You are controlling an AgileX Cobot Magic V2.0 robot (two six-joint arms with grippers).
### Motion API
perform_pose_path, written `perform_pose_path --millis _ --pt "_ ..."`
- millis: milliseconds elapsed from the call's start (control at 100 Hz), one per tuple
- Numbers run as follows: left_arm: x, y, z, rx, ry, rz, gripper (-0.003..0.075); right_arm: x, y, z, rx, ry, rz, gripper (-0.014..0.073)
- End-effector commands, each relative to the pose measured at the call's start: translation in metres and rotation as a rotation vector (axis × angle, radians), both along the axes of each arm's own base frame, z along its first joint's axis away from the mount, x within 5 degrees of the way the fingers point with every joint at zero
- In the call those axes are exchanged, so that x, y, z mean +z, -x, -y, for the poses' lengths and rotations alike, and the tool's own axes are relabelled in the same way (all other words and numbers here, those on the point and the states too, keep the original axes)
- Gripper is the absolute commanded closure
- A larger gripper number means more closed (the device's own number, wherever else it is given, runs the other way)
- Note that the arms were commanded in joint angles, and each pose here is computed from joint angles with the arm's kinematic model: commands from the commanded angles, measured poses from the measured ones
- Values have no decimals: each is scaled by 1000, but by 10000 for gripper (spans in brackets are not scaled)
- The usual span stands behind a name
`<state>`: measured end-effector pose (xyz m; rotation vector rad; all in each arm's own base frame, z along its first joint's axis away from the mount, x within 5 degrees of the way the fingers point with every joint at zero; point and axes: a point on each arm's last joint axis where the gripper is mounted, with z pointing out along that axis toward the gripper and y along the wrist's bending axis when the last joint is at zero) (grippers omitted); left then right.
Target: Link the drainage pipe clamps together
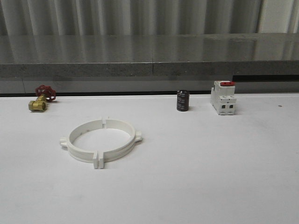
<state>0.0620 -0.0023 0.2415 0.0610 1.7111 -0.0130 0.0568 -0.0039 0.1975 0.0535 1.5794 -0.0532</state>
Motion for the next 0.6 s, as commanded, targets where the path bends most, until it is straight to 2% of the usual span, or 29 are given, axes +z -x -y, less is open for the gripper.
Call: perform_pose_path --millis 0,280,300,340,590 --pt "3 2 0 1 17 113 741 14 3 0 -5 14 115 661" --pt "-44 7 0 -4 20 173 741 14 3 0 -5 14 115 661" --pt "-45 6 0 -5 26 200 741 14 3 0 -5 14 114 661" --pt "-47 6 0 1 25 156 741 14 3 0 -5 14 114 661" --pt "-46 6 0 -1 25 175 741 14 3 0 -5 14 112 661"
